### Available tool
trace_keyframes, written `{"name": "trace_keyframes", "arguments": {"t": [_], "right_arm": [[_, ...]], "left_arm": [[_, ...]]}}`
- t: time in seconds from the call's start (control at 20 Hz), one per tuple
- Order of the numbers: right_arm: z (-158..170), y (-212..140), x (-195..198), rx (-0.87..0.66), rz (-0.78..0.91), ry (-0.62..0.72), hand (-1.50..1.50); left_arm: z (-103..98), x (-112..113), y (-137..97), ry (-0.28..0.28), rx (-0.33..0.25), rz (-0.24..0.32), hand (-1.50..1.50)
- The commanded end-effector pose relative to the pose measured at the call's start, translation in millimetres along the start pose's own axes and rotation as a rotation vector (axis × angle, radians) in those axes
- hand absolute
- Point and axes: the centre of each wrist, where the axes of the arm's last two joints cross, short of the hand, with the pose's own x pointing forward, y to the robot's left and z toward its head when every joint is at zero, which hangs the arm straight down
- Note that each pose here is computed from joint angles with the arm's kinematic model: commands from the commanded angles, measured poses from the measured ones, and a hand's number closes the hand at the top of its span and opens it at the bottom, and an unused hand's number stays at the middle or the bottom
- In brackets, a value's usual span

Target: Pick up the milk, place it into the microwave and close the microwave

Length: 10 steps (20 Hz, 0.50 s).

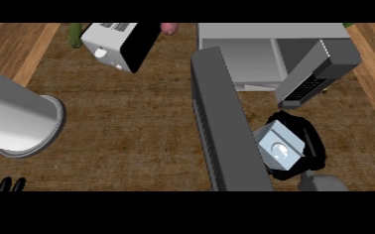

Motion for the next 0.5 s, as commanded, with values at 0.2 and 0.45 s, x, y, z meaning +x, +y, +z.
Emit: {"name": "trace_keyframes", "arguments": {"t": [0.2, 0.45], "right_arm": [[-27.0, 44.3, 48.2, -0.035, 0.003, -0.009, 1.50], [-68.0, 64.2, 39.5, -0.050, 0.064, -0.066, 1.50]], "left_arm": [[-6.1, -7.9, -7.4, 0.006, 0.028, -0.006, -1.50], [-3.8, 0.3, 28.7, 0.005, 0.034, -0.019, -1.50]]}}
